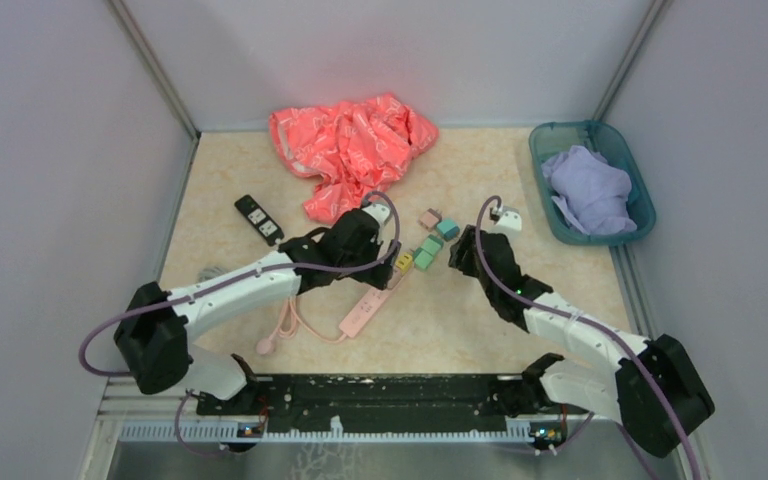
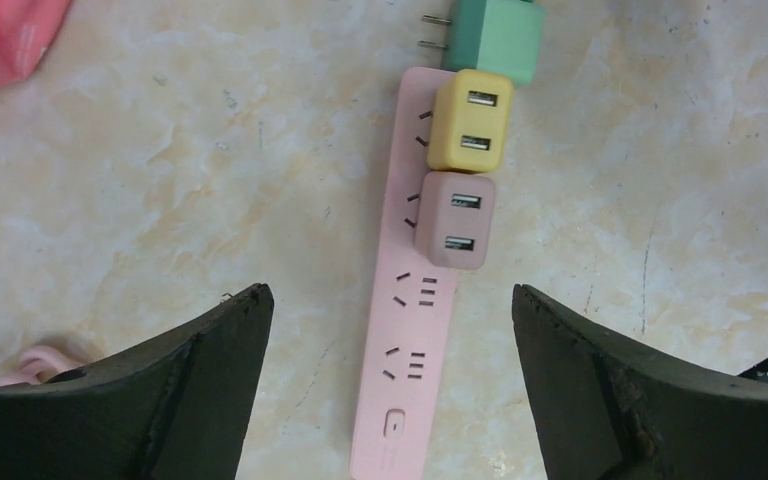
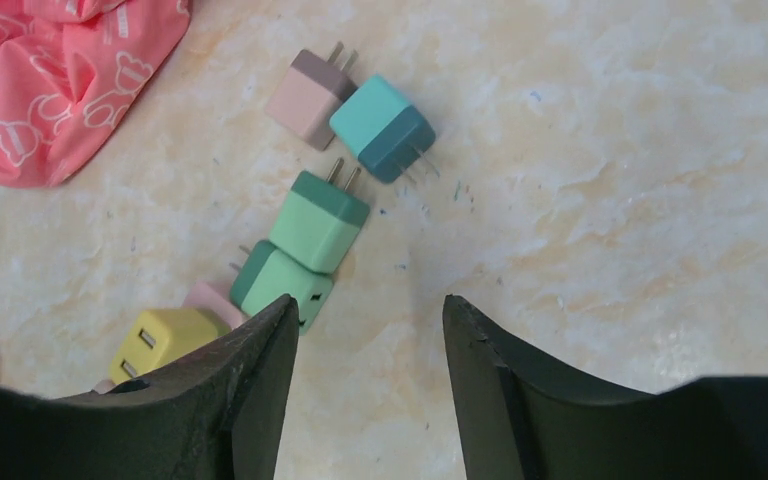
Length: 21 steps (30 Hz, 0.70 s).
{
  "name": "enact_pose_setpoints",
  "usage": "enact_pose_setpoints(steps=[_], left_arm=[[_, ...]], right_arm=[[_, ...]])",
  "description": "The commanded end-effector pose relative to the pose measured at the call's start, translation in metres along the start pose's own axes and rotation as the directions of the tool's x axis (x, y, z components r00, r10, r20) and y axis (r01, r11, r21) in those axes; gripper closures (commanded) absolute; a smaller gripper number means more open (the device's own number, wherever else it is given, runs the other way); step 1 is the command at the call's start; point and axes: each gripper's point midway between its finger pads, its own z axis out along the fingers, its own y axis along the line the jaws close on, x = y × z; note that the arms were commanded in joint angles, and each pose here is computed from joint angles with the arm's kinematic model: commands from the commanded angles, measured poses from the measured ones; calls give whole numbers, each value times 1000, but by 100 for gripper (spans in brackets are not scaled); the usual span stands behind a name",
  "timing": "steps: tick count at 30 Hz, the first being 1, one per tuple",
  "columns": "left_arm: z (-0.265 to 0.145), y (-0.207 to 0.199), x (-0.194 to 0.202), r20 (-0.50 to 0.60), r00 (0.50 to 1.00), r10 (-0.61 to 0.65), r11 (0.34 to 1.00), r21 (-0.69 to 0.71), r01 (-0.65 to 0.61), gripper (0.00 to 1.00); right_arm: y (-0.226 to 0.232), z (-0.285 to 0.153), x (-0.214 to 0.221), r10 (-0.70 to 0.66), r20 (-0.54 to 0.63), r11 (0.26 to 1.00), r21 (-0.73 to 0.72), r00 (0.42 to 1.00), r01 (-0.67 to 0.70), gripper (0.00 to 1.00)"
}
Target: Insert the plug
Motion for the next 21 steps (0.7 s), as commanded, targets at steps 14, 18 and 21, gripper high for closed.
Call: enact_pose_setpoints(steps=[14, 18, 21], left_arm=[[-82, 70, -35, 162, 978, -130, 991, 32, 126, 0], [-93, 86, -44, 225, 970, -91, 995, -24, 99, 0], [-93, 95, -41, 239, 967, -93, 994, -39, 105, 0]], right_arm=[[5, 80, -45, -330, -179, 943, -17, 927, 332, 28], [-1, 96, -39, -404, -235, 912, -27, 884, 409, 29], [-2, 105, -37, -440, -261, 894, -37, 860, 446, 31]])
